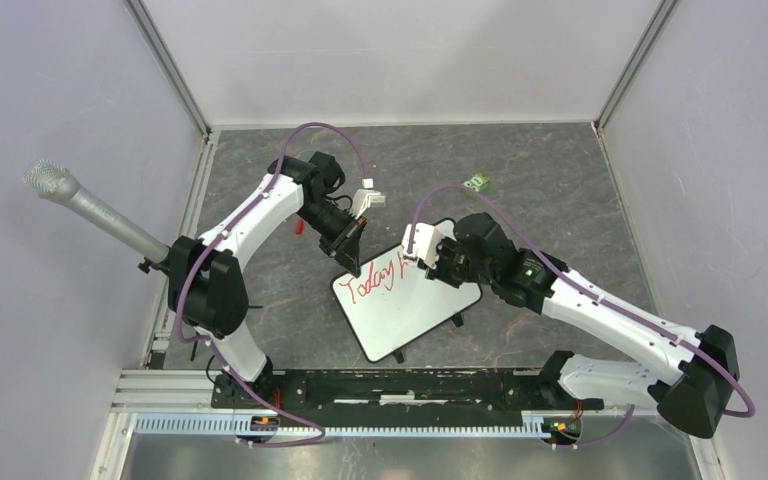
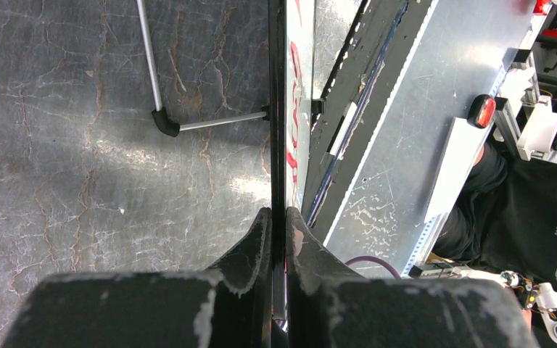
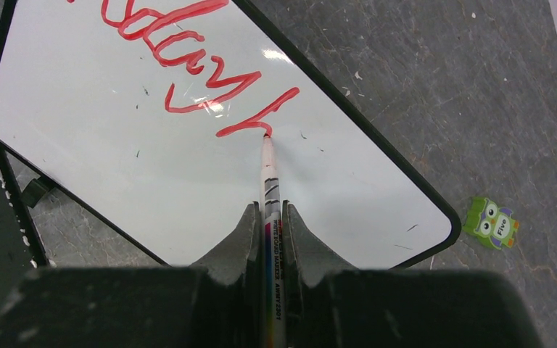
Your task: Write a sentence on the whiteboard
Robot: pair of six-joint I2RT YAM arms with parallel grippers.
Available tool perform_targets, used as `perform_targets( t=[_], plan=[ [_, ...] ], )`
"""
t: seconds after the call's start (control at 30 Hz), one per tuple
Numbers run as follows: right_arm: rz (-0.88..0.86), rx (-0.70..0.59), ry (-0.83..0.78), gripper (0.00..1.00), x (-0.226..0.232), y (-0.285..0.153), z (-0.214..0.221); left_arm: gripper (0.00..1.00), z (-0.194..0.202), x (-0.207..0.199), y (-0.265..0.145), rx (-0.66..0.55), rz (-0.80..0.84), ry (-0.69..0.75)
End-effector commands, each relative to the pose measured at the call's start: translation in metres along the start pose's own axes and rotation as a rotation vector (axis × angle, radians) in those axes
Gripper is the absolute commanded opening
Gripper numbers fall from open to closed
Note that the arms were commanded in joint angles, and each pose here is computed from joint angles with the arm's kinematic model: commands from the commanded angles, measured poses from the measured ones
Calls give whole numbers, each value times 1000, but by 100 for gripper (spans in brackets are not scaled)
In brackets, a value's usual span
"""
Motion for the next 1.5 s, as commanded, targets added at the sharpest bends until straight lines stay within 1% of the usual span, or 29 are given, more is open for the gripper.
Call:
perform_targets(
  t=[0.0, 0.3, 0.57, 0.93, 1.23, 1.47],
  plan=[
    [-26, 34, 1, 0, 7, 1, 13, 3, -5, -2, -1, -23, 10, 55],
    [-103, 0, -6, 0, 19, 4, 6, 2, -6, -3, -1, -23, 13, 55],
    [-128, -26, -20, 0, 22, 8, -7, 3, -5, -2, -1, -21, 13, 55],
    [-99, -43, -29, 0, 18, -1, -13, 2, -4, -2, 0, -19, 14, 55],
    [-33, -55, 5, 0, 1, -14, -11, 2, -4, -3, -1, -22, 11, 57],
    [-25, -63, 5, 0, -3, -12, -16, 2, -4, -2, 0, -24, 14, 61]
  ],
)
Point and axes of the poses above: each gripper's point midway between its finger pads, its own y axis out along the fingers, its own x axis along the line the jaws close on, z = x × y, the point moved 4 cm from there along -y, back along the fingers, and after that the axes turned 4 degrees about -y, right-handed, at the moved point
